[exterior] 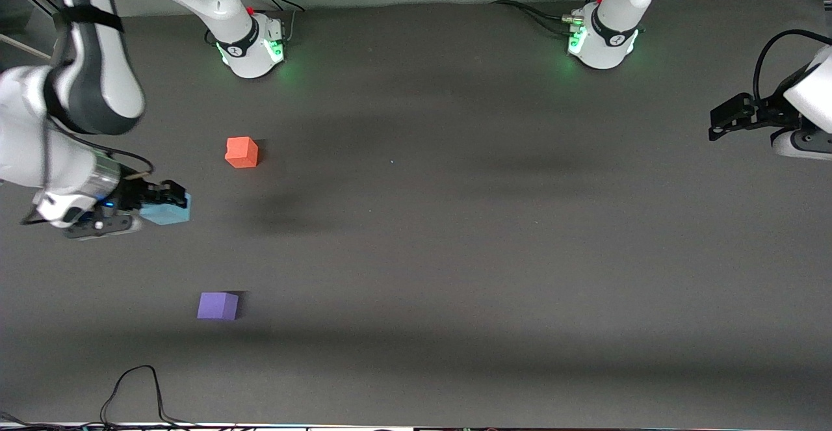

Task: Place blue block between orange and purple blocks
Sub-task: 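Carry the blue block with the right gripper toward the orange block, then lower the blue block between orange and purple blocks, open the right gripper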

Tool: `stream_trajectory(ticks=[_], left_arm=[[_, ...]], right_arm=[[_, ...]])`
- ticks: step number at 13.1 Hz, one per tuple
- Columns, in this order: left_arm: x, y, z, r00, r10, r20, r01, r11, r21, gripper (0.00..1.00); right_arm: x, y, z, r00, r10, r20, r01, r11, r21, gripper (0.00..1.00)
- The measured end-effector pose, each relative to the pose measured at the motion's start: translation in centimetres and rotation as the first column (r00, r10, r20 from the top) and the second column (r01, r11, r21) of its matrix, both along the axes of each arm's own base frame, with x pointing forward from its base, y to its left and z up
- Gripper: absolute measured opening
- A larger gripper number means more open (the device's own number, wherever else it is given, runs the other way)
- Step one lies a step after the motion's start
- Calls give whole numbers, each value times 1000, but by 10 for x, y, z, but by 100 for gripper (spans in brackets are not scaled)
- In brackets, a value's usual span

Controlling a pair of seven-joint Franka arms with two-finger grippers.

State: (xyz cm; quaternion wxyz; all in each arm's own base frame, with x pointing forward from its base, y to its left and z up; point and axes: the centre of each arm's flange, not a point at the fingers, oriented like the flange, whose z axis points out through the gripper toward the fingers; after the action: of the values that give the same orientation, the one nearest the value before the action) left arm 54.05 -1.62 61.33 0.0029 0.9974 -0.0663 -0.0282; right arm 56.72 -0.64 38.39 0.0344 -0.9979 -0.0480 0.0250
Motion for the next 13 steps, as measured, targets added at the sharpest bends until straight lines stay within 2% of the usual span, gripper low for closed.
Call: stream_trajectory(ticks=[4, 7, 10, 13], left_arm=[[0, 0, 0, 1000, -23, 1, 23, 1000, -1, 100], [0, 0, 0, 1000, -23, 1, 23, 1000, -1, 100], [0, 0, 1, 1000, -23, 1, 23, 1000, -1, 100], [0, 1, 1, 1000, -22, 2, 22, 1000, -1, 100]], right_arm=[[-9, 27, -98, 1000, -3, 30, 3, 1000, -6, 62], [-21, 34, -169, 1000, -5, 28, 6, 999, -35, 62], [-27, 32, -200, 999, -5, 35, 7, 998, -55, 62], [-26, 31, -203, 999, -9, 38, 11, 998, -57, 62]])
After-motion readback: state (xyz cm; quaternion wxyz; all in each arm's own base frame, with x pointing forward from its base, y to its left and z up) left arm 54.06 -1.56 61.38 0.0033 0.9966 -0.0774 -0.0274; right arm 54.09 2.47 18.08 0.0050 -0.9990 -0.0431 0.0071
